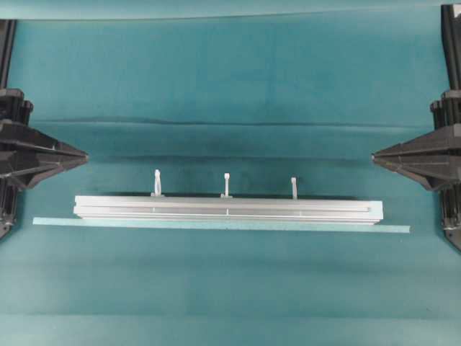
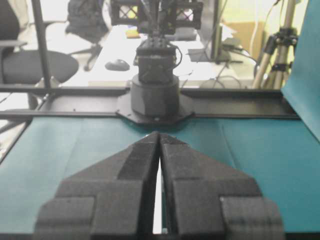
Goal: Lift the large metal rail with both hands.
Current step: 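Move both grippers down toward the two ends of the silver rail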
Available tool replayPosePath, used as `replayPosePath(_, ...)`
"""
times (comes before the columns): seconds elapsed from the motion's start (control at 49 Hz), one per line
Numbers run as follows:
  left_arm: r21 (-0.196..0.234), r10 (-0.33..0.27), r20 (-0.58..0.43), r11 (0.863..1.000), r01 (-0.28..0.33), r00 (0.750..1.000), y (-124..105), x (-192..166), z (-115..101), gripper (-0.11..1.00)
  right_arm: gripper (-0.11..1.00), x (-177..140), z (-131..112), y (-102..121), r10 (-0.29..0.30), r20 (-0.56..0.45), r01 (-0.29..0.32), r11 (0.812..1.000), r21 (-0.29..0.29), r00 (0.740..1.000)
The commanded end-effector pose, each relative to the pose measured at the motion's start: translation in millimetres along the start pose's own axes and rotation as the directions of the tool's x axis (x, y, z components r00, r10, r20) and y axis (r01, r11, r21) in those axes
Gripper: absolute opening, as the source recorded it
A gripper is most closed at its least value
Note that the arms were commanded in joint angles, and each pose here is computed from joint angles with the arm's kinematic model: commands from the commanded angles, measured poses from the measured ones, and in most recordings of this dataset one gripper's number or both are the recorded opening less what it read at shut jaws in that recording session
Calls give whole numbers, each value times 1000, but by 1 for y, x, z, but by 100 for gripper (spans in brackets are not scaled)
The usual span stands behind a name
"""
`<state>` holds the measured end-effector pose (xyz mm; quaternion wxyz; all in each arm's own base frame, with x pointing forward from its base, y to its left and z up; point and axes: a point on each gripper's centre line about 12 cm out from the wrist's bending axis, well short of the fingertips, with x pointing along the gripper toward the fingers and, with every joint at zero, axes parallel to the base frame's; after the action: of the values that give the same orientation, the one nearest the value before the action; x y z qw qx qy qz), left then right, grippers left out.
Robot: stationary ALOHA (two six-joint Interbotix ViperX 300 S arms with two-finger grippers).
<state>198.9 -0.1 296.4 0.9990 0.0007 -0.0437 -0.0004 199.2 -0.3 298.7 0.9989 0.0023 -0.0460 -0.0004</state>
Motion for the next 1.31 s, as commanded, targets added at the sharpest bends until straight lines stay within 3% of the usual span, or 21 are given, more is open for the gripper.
replayPosePath(0.0, -40, 0, -2, 999, 0, 1000, 0, 8, 11, 14, 11, 2, 2, -2, -13, 3, 13, 1000, 28, 1000)
replayPosePath(0.061, -57, 2, -23, 998, -4, 1000, 1, 9, 12, 12, 12, 4, -1, -5, -31, -40, 34, 996, 82, 999)
replayPosePath(0.122, -66, 2, -58, 998, -6, 998, 1, 10, 13, 5, 3, 5, -5, -7, -39, -108, 52, 991, 120, 993)
replayPosePath(0.306, -69, 1, -182, 998, -13, 983, 0, 18, 19, -1, 0, 5, -8, -6, -29, -275, 69, 988, 136, 961)
replayPosePath(0.469, -61, 4, -356, 998, -27, 935, 1, 30, 18, -1, 0, 6, -6, -8, -30, -375, 92, 985, 148, 927)
replayPosePath(0.53, -57, 6, -414, 998, -33, 910, 1, 35, 15, -1, 0, 7, -7, -9, -31, -429, 112, 980, 166, 903)
replayPosePath(0.734, -49, 9, -582, 998, -46, 813, 1, 53, 7, -1, 0, 11, -19, -10, -20, -607, 181, 962, 205, 794)
replayPosePath(0.857, -39, 11, -686, 998, -52, 727, 2, 62, -6, -1, 0, 16, -24, -9, -8, -681, 196, 960, 200, 732)
replayPosePath(1.04, -30, 11, -781, 998, -55, 625, 1, 71, -18, -1, 0, 28, -32, -8, 9, -782, 209, 962, 178, 623)
replayPosePath(1.122, -27, 7, -813, 998, -51, 582, 0, 75, -22, -1, 0, 32, -39, -8, 18, -833, 219, 962, 166, 554)
replayPosePath(1.285, -22, 8, -845, 998, -50, 535, 0, 82, -27, -1, 0, 41, -51, -7, 33, -907, 231, 963, 142, 419)
